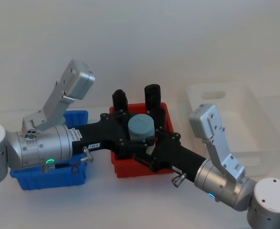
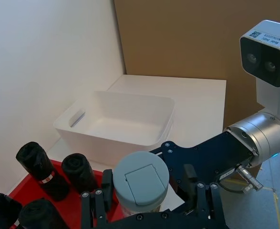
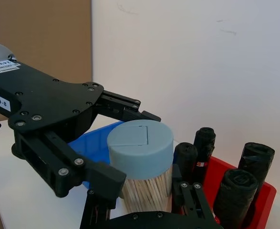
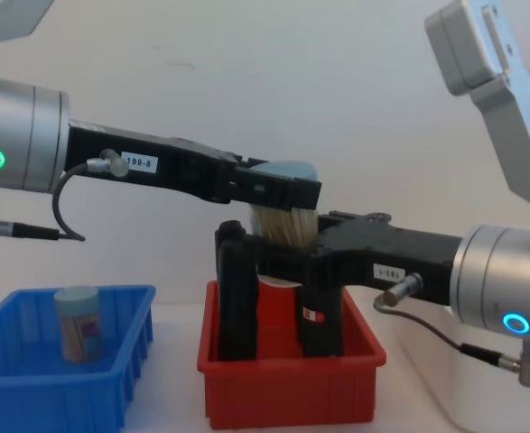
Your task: Pick the cotton swabs from the blue box and place them into the white box.
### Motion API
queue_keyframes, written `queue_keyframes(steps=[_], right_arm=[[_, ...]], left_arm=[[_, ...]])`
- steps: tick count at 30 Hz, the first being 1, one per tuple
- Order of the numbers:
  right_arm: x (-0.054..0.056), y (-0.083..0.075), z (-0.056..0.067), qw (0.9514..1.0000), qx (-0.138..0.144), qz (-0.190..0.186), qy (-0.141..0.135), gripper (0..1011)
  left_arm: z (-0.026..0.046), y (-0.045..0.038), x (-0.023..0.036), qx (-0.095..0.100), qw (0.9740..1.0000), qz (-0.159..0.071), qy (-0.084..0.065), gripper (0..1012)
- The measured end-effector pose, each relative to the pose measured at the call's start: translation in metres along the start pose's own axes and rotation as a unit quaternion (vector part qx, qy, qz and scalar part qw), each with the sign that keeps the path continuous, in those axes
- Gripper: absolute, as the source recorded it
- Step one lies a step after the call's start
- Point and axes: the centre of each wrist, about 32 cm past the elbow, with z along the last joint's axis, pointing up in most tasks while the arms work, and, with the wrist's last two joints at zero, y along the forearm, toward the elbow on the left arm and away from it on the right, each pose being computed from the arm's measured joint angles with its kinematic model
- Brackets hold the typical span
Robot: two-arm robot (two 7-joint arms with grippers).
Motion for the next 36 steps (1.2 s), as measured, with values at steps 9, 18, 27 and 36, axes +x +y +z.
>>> queue_keyframes(steps=[9, 18, 27, 36], right_arm=[[0.0, 0.002, 0.0, 1.0, 0.001, -0.005, 0.001, 642], [0.001, -0.004, 0.001, 0.9997, 0.001, -0.024, 0.006, 642], [0.01, -0.021, 0.001, 0.9974, 0.004, -0.07, 0.015, 642], [0.024, -0.045, -0.001, 0.9909, 0.004, -0.132, 0.025, 642]], left_arm=[[0.0, 0.0, 0.0, 0.0, 1.0, 0.0, 0.0, 1000], [0.0, 0.0, 0.0, 0.0, 1.0, 0.0, 0.0, 1000], [0.0, 0.0, 0.0, 0.0, 1.0, 0.0, 0.0, 1000], [0.0, 0.0, 0.0, 0.0, 1.0, 0.0, 0.0, 999]])
